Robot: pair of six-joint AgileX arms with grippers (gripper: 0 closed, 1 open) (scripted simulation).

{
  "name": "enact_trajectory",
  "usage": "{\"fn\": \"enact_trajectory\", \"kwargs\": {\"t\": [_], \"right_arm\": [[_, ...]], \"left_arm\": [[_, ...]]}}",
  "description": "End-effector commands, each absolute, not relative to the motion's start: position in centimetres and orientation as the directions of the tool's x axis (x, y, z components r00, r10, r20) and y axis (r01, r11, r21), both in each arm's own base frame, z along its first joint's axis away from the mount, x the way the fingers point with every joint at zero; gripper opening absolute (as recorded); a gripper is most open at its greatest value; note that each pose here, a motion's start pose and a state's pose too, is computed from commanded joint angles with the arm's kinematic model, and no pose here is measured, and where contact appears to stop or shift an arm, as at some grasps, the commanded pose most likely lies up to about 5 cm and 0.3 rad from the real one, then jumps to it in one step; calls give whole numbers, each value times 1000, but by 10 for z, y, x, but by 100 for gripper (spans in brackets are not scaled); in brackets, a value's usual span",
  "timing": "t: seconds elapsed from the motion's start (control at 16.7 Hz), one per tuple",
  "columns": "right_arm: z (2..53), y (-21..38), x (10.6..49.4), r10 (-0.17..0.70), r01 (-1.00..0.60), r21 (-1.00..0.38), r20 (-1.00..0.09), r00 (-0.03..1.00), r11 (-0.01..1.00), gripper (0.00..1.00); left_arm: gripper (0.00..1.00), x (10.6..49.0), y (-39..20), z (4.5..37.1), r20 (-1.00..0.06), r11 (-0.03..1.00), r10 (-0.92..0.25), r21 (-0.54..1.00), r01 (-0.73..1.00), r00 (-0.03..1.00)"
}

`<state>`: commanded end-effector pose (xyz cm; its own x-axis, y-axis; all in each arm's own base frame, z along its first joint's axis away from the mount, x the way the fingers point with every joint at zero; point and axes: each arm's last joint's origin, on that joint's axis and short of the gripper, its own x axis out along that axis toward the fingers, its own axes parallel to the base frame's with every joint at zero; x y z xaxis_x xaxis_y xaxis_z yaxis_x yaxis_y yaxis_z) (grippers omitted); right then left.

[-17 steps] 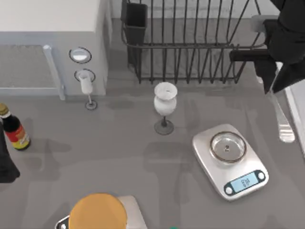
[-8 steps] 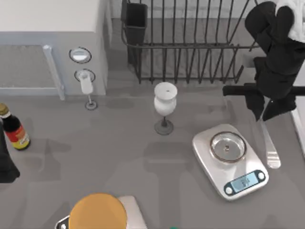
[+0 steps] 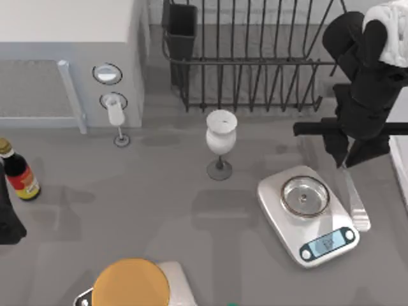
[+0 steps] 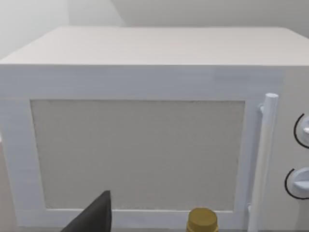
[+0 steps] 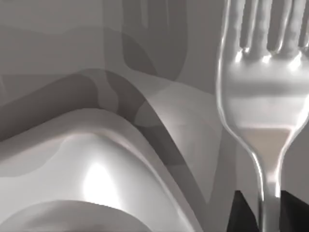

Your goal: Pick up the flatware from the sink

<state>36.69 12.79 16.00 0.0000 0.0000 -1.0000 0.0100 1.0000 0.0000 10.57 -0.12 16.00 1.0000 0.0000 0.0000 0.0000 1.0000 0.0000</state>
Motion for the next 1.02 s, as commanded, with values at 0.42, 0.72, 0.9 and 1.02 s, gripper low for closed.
{"fn": "enact_trajectory", "kwargs": {"t": [0.42,0.72,0.9,1.02], "right_arm": [[160,128,367,0,10,0,-1000,0,1000,68],[160,128,367,0,10,0,-1000,0,1000,100],[160,128,367,0,10,0,-1000,0,1000,100],[160,128,367,0,10,0,-1000,0,1000,100]], "left_arm": [[100,106,-1,160,0,1000,0,0,0,1000],[100,106,-1,160,0,1000,0,0,0,1000],[100,106,-1,160,0,1000,0,0,0,1000],[100,106,-1,160,0,1000,0,0,0,1000]]}}
